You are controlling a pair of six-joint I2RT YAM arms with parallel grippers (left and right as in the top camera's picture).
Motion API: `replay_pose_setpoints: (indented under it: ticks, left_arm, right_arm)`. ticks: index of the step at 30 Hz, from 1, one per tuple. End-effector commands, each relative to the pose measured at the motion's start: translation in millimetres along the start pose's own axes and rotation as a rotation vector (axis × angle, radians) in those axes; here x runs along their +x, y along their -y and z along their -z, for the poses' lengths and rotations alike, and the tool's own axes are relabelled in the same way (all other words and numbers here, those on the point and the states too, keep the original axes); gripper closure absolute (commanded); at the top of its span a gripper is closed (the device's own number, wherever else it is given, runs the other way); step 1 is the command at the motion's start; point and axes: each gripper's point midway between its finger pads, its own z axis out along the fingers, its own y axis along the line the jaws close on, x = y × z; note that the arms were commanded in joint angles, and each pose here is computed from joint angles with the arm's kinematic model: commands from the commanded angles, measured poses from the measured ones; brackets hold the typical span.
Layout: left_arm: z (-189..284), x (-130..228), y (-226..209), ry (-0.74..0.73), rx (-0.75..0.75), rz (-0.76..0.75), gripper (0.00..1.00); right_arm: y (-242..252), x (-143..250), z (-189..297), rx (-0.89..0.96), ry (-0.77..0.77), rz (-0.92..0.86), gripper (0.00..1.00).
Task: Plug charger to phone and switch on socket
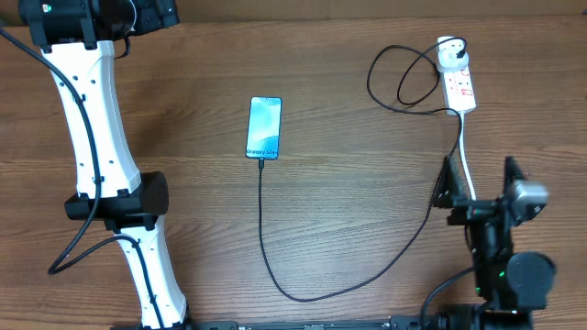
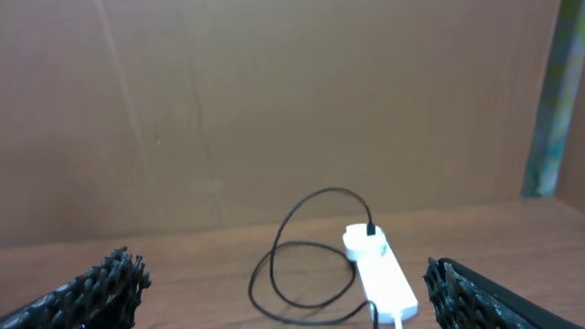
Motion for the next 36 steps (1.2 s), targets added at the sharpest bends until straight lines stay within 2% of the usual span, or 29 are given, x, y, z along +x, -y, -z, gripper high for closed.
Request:
replay_pose_setpoints:
  ticks: [1, 11, 14, 36]
  left_arm:
    - [1, 1, 3, -0.001, -0.002, 0.005, 0.00]
    - [1, 1, 3, -0.001, -0.002, 0.005, 0.00]
    - [1, 1, 3, -0.001, -0.002, 0.005, 0.01]
    - [1, 1, 3, -0.001, -0.002, 0.005, 0.00]
  right_arm:
    - [-2, 24, 4, -0.019, 0.011, 0.004, 0.00]
    - [-8, 86, 9, -0.068, -0.038, -0.001, 0.00]
    - [-9, 102, 12, -0.074, -0.100, -0.006, 0.00]
    - [-12, 102, 12, -0.085, -0.104, -0.006, 0.00]
